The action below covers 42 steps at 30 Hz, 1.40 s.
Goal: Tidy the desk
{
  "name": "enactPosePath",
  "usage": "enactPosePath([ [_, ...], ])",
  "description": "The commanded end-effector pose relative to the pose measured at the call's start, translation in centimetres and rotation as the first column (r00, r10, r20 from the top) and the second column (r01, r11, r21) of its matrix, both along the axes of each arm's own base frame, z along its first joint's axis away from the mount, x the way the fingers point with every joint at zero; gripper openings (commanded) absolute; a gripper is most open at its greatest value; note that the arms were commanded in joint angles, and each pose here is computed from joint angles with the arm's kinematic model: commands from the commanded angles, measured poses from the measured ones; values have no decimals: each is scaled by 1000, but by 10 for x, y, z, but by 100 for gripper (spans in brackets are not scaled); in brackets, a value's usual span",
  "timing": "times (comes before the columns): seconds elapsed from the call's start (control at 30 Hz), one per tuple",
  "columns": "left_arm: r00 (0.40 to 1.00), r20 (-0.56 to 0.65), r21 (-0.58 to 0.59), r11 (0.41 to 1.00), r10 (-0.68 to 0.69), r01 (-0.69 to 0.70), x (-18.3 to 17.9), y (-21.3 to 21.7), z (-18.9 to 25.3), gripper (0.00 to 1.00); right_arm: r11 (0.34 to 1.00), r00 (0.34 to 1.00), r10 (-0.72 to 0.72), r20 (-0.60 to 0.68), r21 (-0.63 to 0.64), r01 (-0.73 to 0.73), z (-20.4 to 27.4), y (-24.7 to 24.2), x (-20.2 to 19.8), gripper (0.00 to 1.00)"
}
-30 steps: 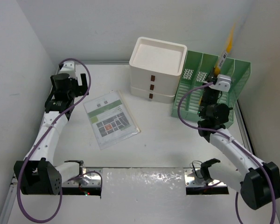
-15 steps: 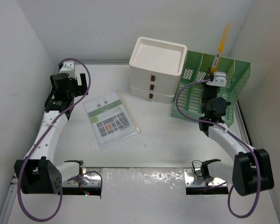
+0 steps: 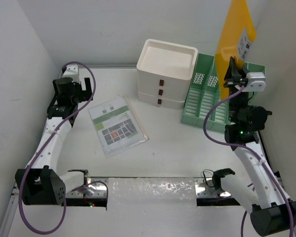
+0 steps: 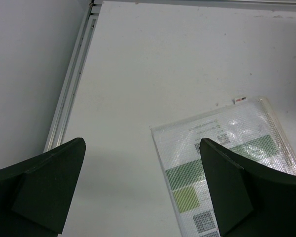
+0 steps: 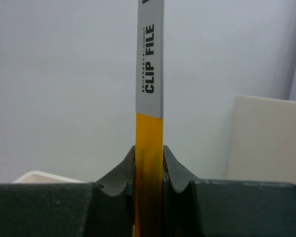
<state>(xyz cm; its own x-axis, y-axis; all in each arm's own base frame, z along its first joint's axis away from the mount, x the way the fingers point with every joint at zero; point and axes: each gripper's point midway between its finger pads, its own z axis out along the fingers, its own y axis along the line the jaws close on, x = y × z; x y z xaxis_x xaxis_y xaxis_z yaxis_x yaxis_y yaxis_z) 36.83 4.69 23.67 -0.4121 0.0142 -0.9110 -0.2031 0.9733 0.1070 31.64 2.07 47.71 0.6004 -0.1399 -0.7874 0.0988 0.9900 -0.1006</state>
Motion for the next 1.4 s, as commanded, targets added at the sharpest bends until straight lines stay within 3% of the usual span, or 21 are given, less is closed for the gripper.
enactPosePath([
  [0.0, 998, 60, 4, 1000, 11, -11, 4, 4, 16, 100, 999, 999, 51, 10, -13, -51, 9, 11, 2, 0],
  [0.33, 997, 78, 12, 1000, 16, -17, 0, 6, 24, 100, 981, 995, -93, -28, 166, 97, -16, -22, 26, 0],
  [0.7, 997, 72, 8, 1000, 6, -7, 3, 4, 21, 100, 975, 977, -149, -153, 140, 171, -73, -27, 48, 0],
  [0.9, 997, 77, 13, 1000, 9, -10, 2, 6, 21, 100, 987, 984, -98, -148, 116, 116, -85, -14, 63, 0],
  [1.1, 997, 79, 19, 1000, 10, -11, 2, 6, 22, 100, 997, 999, -50, 20, 52, 49, -98, -1, 47, 0],
  [1.37, 996, 84, 20, 1000, -2, 0, 1, 5, 24, 100, 998, 997, -55, 47, 37, 53, -141, -1, 45, 0],
])
